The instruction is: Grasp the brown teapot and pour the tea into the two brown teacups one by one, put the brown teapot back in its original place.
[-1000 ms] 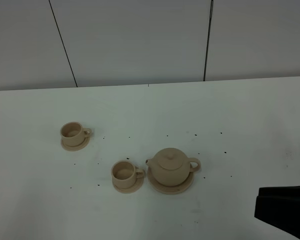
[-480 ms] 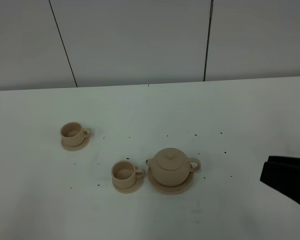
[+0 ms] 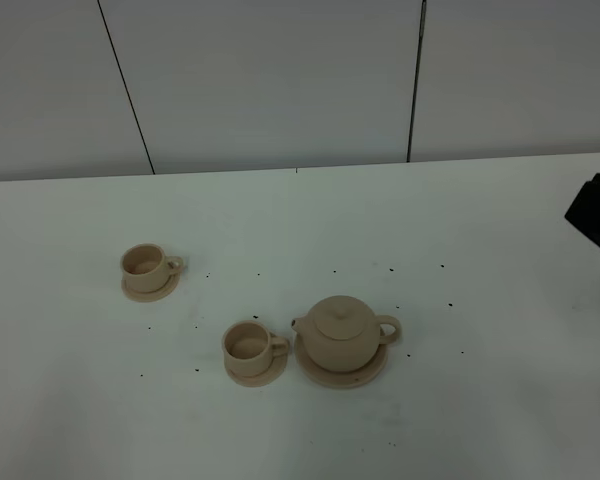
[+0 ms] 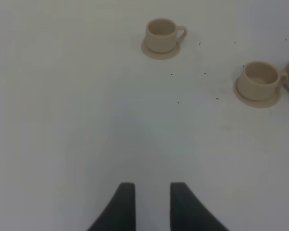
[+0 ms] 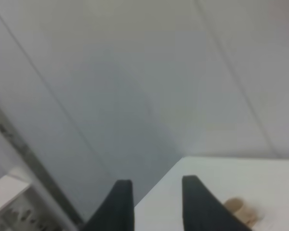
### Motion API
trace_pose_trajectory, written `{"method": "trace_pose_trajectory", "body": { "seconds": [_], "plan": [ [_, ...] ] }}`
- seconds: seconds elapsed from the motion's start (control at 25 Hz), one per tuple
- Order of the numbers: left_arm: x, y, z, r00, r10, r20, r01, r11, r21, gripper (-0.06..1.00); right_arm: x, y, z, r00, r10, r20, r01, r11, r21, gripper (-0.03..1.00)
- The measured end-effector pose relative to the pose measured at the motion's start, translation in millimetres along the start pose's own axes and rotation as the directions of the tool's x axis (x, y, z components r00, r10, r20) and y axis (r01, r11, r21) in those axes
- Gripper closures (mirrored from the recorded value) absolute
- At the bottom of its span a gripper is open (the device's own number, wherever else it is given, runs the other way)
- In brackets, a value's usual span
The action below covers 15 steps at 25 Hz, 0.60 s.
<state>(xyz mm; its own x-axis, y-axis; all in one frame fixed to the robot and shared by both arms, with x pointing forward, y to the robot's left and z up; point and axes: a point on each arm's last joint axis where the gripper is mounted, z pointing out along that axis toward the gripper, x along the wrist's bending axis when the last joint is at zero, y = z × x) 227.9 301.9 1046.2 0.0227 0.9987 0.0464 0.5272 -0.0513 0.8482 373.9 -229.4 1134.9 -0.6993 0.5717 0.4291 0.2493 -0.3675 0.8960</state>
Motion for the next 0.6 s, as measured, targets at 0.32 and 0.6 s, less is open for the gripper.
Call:
{"method": "trace_pose_trajectory", "body": {
  "seconds": [0.32,0.6],
  "plan": [
    [0.0,0.0,0.0,1.0,0.0,0.0,0.0,1.0,0.0,0.7,-33.1,20.1,40.8,0.999,0.001,0.039,-0.004,0.997,0.08,0.72],
    [0.0,0.0,0.0,1.0,0.0,0.0,0.0,1.0,0.0,0.7,-80.6,11.1,79.1,0.991,-0.119,0.066,0.098,0.959,0.264,0.72]
  ]
}}
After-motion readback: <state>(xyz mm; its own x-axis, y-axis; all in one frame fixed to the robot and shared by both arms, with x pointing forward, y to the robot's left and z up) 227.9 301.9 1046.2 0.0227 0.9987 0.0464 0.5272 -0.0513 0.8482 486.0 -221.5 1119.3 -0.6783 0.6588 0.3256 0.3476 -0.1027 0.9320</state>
